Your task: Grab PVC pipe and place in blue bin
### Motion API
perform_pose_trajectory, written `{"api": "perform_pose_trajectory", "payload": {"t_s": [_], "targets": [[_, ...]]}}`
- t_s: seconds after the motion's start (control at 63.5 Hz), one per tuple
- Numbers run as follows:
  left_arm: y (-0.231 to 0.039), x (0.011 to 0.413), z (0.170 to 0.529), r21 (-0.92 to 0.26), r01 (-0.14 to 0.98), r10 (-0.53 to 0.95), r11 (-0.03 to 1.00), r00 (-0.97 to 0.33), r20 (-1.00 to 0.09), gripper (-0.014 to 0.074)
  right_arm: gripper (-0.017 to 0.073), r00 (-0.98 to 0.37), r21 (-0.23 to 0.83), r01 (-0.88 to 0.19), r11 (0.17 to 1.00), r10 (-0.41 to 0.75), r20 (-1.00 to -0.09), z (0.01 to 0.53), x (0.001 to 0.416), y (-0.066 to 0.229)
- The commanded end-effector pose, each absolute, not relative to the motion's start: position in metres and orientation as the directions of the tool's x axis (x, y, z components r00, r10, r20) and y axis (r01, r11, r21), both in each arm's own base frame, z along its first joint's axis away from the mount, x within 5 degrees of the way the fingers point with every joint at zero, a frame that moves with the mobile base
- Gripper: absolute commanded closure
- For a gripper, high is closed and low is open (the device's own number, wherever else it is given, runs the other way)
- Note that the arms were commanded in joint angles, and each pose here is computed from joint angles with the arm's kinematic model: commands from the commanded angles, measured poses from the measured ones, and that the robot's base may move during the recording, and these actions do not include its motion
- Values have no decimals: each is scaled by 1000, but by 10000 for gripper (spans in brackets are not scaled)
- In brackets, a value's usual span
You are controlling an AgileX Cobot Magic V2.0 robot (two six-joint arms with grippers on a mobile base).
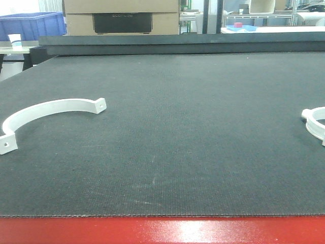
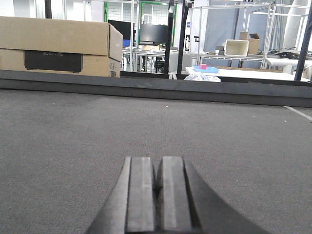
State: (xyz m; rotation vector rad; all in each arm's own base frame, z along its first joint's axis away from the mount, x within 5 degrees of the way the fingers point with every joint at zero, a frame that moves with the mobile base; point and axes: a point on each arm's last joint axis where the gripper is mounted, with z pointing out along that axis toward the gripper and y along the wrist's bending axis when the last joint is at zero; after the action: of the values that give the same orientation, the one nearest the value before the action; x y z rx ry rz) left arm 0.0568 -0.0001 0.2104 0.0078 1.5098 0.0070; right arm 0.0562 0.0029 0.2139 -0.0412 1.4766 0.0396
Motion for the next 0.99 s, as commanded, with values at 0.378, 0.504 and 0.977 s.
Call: {"api": "perform_pose_trajectory", "payload": {"t_s": [0.378, 0.504, 0.977], "targets": [[0, 56, 213, 0, 7, 0, 1000, 82, -997, 685, 728, 118, -3, -50, 999, 3, -993, 216, 56, 3], [0, 56, 213, 0, 7, 0, 1000, 82, -997, 685, 728, 118, -3, -50, 999, 3, -993, 216, 56, 3], [0, 56, 213, 0, 7, 0, 1000, 82, -997, 685, 728, 148, -3, -48, 999, 4, -989, 219, 55, 3]]}}
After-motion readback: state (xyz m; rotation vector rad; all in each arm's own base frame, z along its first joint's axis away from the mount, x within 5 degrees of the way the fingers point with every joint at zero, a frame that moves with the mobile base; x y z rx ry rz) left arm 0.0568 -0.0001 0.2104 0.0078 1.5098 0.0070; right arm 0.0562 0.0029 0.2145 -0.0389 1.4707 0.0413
